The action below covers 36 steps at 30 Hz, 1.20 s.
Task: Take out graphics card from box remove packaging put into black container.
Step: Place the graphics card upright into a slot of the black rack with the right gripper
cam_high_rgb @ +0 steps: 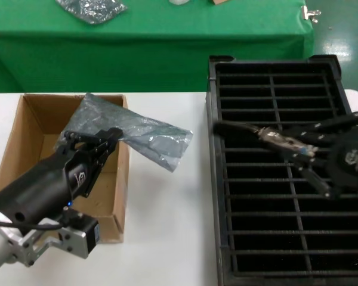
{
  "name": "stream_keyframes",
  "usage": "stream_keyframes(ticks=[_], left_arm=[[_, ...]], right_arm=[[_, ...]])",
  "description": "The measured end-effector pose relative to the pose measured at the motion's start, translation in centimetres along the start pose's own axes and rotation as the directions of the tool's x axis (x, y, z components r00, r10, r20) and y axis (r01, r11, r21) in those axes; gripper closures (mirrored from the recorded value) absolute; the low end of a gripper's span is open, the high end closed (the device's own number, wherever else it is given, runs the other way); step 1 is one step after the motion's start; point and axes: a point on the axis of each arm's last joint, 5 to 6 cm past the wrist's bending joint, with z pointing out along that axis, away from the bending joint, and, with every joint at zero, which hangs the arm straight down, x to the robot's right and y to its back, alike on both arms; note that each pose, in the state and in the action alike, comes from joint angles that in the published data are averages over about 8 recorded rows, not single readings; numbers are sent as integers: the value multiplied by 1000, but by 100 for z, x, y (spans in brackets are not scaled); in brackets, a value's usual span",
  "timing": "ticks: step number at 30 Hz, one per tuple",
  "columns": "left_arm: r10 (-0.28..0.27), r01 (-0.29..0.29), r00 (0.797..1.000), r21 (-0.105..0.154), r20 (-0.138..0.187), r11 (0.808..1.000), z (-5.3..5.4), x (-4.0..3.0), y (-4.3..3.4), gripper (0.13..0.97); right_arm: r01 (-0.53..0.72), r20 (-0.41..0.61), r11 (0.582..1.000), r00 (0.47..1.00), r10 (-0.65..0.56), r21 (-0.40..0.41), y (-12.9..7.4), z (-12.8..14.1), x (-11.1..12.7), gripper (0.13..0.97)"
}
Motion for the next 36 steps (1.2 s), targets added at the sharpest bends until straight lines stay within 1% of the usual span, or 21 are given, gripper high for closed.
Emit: stream_keyframes(ticks=[5, 9, 13, 18, 24, 27, 30, 36], left_arm=[[0, 0, 1000, 0, 0, 1000, 0, 0, 0, 958], [0, 0, 1000, 0, 0, 1000, 0, 0, 0, 958], [0, 0, 1000, 0, 0, 1000, 0, 0, 0, 958], [0, 0, 1000, 0, 0, 1000, 0, 0, 0, 958], [0, 0, 1000, 0, 0, 1000, 0, 0, 0, 958], [0, 0, 1000, 0, 0, 1000, 0, 0, 0, 958], [0, 0, 1000, 0, 0, 1000, 0, 0, 0, 958], [0, 0, 1000, 0, 0, 1000, 0, 0, 0, 958]], right_arm=[[141, 87, 990, 987, -138, -26, -157, 69, 110, 906], [239, 174, 967, 959, -222, -83, -273, 92, 230, 906], [310, 265, 940, 927, -265, -144, -399, 105, 363, 906], [376, 389, 904, 878, -277, -205, -588, 166, 494, 906], [439, 516, 863, 814, -266, -249, -815, 273, 579, 906], [452, 552, 852, 795, -251, -264, -872, 328, 592, 906], [453, 572, 847, 787, -232, -280, -896, 391, 596, 906], [429, 580, 847, 793, -187, -314, -891, 540, 606, 906]])
